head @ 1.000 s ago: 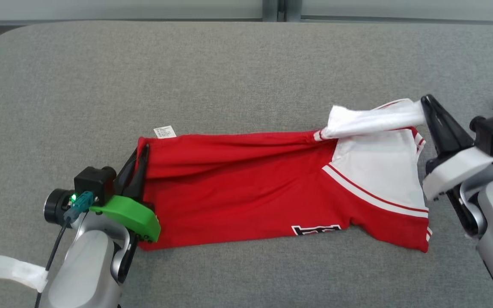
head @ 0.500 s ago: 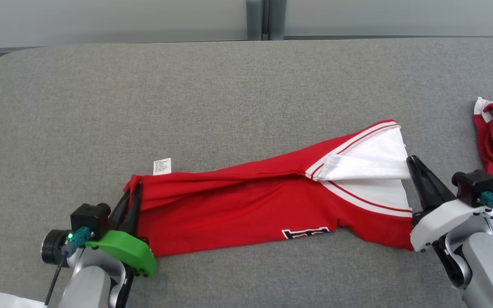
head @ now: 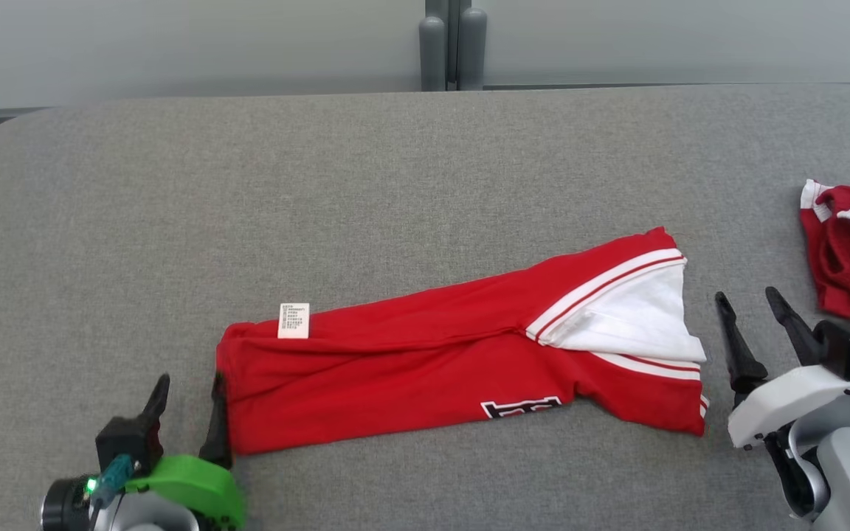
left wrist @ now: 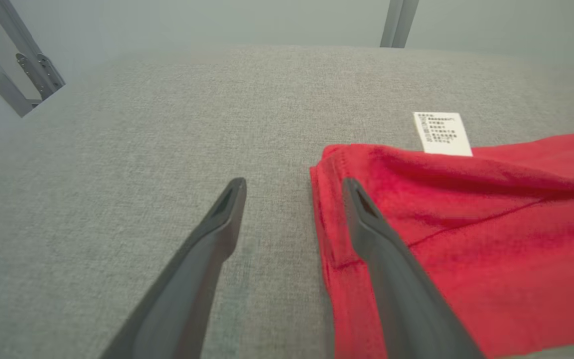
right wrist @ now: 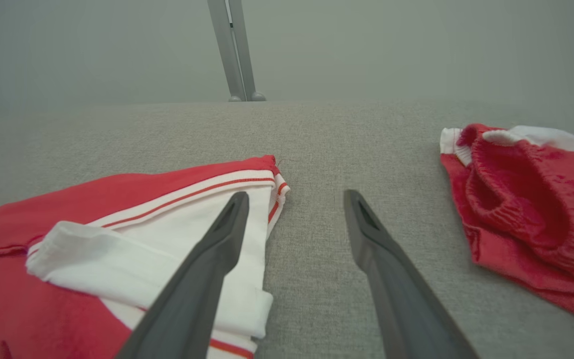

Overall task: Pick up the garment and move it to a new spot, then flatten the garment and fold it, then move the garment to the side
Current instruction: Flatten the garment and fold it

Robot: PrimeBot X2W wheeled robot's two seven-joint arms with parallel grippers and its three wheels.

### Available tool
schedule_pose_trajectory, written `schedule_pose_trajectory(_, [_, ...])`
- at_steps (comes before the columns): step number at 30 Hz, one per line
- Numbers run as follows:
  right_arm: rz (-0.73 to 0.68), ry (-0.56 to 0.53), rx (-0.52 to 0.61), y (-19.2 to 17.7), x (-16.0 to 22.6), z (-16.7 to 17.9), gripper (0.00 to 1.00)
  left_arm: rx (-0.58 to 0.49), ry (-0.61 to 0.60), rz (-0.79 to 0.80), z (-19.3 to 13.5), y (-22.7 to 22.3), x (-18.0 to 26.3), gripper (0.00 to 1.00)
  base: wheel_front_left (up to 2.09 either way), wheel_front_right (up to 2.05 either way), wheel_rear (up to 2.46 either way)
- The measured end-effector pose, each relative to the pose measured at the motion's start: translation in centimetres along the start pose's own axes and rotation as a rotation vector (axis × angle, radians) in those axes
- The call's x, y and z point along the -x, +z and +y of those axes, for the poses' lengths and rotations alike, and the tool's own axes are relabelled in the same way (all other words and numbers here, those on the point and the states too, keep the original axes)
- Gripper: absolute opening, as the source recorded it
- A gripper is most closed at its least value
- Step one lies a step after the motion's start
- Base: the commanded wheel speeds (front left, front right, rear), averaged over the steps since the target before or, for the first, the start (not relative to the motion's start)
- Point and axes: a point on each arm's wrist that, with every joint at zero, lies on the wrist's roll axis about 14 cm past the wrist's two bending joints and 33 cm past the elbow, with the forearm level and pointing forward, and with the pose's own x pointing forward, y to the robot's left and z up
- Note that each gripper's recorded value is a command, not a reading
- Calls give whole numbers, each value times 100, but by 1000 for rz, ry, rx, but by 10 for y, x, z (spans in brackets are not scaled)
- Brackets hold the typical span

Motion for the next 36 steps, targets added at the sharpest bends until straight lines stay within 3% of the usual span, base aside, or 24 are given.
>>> schedule_pose_trajectory(7, [-31,-46,2,3,23,0,100,29,106,46,14,-28,48,100,0,0,0])
schedule_pose_trajectory(24, [-2,203,7,-5,0,97,100,37,107,1,15,-20,67,100,0,0,0])
schedule_pose_trajectory(33, [51,275,42,-18,-11,116,100,56,116,14,16,-24,68,100,0,0,0])
schedule_pose_trajectory(35, [59,282,44,-20,-12,118,80,59,119,12,16,-24,68,100,0,0,0])
schedule_pose_trajectory(36, [63,285,45,-21,-13,119,76,60,121,12,17,-24,68,100,0,0,0])
